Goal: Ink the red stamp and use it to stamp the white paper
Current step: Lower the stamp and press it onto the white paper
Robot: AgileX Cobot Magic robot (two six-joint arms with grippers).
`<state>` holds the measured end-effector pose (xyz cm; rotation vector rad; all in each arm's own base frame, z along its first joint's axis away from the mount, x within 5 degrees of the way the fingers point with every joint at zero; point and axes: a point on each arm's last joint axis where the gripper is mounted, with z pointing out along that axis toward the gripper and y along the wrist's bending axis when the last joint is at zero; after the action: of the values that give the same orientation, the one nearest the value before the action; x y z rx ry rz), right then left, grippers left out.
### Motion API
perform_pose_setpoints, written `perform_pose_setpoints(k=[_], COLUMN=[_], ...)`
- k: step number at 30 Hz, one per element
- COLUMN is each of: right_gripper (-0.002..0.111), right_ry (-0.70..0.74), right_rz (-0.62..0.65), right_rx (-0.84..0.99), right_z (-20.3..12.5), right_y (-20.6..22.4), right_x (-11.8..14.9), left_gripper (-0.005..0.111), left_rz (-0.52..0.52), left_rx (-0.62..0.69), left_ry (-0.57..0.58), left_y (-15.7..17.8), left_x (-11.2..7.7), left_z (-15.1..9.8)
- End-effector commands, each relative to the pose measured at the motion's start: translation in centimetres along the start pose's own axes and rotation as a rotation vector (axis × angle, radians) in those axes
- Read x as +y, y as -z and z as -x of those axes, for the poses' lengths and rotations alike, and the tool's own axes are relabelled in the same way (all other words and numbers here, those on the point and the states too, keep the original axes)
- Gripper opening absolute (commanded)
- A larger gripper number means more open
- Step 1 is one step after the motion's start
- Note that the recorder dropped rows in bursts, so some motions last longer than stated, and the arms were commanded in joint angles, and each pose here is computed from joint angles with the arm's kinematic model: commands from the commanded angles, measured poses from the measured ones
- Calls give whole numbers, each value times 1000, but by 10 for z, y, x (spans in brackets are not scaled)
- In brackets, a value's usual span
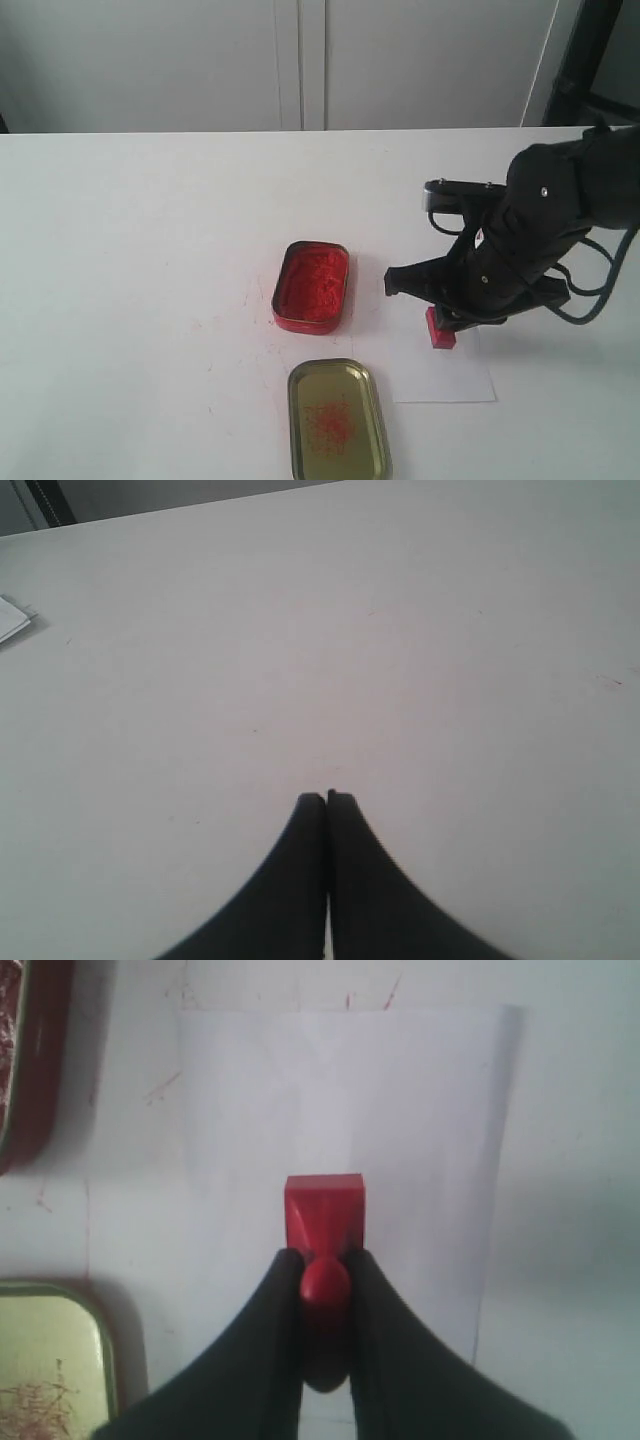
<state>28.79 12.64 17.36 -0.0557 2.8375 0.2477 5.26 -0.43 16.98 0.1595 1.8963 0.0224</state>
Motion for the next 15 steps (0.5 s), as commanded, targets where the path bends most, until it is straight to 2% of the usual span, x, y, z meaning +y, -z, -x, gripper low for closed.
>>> perform_pose_setpoints(k=[1,10,15], right_gripper=[0,0,0], right_ry=[-6,-37,17], right_rz=[5,6,-8], right_rx=[-31,-11,7], right_z=[-10,-4,-1], right_y=[-7,0,5], right_x=[-5,-1,7], left_gripper=[0,0,0], left_rz=[3,3,3], left_rx=[0,0,0], left_ry=[0,0,0], left_y=[0,0,0], left_x=[0,0,0], left_z=[-1,-1,-1])
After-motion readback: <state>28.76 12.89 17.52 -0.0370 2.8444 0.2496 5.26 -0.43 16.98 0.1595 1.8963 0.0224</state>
